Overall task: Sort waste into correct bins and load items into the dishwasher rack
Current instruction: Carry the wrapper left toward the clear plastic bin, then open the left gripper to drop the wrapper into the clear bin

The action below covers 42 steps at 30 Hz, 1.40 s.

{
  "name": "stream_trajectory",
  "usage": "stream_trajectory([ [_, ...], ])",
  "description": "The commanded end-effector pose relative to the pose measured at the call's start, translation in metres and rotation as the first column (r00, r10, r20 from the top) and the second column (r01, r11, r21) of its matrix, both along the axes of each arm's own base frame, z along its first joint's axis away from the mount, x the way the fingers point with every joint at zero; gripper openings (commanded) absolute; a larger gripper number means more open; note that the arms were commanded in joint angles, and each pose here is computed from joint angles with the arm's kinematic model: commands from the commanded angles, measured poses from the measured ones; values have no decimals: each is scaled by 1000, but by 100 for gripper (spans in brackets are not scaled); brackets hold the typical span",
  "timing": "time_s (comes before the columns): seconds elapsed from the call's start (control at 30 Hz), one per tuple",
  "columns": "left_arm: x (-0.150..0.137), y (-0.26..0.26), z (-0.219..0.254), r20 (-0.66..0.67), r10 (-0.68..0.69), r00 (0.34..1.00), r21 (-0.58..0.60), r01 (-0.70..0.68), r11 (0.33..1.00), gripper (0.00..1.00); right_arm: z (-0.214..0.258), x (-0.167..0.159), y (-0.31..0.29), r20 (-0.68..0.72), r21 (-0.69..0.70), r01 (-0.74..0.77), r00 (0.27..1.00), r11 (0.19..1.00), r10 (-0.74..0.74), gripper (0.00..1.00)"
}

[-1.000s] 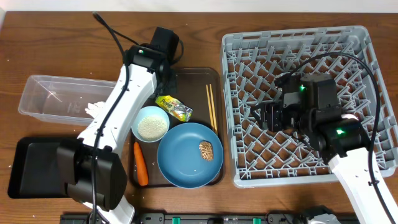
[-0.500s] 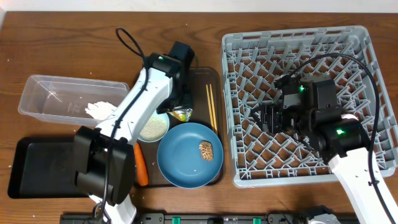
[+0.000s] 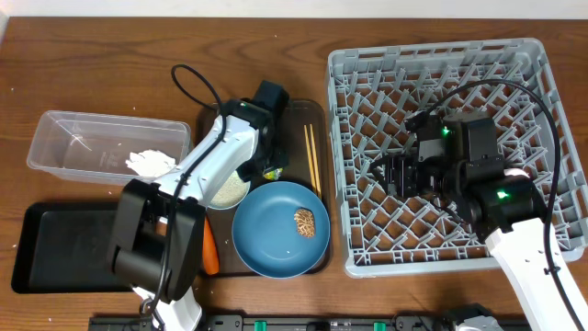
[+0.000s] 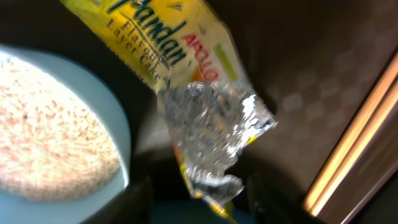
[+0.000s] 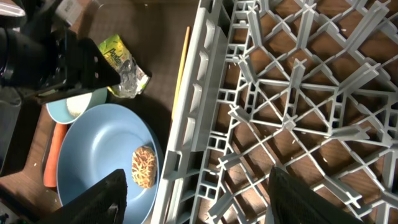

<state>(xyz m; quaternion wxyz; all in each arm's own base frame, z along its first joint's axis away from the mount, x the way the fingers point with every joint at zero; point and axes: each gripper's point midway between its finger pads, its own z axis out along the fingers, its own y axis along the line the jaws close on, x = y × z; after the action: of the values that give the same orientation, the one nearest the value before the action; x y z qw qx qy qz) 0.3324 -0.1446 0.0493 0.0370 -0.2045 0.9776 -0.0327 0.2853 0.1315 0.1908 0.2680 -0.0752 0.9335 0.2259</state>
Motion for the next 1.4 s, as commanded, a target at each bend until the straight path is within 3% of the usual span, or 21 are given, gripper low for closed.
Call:
stream_trajectory([
  [0.0, 1, 0, -5, 1, 13, 1000, 4, -13, 1000, 40, 3, 0, 4, 5, 5, -4, 1000, 1000, 4, 68],
  [0.47, -9, 1, -26, -9, 4, 1000, 12, -4, 1000, 39, 3, -1, 4, 2, 4, -4, 1000, 1000, 4, 69],
  [0.5, -10, 2, -29, -8, 4, 1000, 11, -4, 1000, 35, 3, -1, 4, 2, 4, -4, 1000, 1000, 4, 69],
  [0.57, -9, 2, -30, -3, 5, 1000, 10, -5, 1000, 12, 3, -1, 4, 2, 4, -4, 1000, 1000, 4, 69],
  [0.6, -8, 2, -29, 3, 6, 1000, 8, -6, 1000, 6, 3, -1, 4, 2, 4, -4, 1000, 1000, 4, 69],
  [0.8, 19, -9, 16, 118, -150, 982, -13, 153, 988, 6, 3, -1, 4, 2, 4, -4, 1000, 1000, 4, 70],
  [0.9, 29, -1, 55, 193, -192, 962, 44, 187, 981, 6, 3, -1, 4, 2, 4, -4, 1000, 1000, 4, 70],
  [1.03, 37, 44, 110, 293, -154, 944, 204, 95, 974, 6, 3, -1, 4, 2, 4, -4, 1000, 1000, 4, 71],
  [1.13, 32, 98, 141, 354, -53, 934, 302, -61, 951, 6, 3, 0, 4, 6, 4, -4, 1000, 1000, 4, 71],
  [1.37, 5, 204, 132, 293, 378, 879, 239, -449, 861, 6, 3, 2, 1, 13, -9, 8, 1000, 1000, -8, 72],
])
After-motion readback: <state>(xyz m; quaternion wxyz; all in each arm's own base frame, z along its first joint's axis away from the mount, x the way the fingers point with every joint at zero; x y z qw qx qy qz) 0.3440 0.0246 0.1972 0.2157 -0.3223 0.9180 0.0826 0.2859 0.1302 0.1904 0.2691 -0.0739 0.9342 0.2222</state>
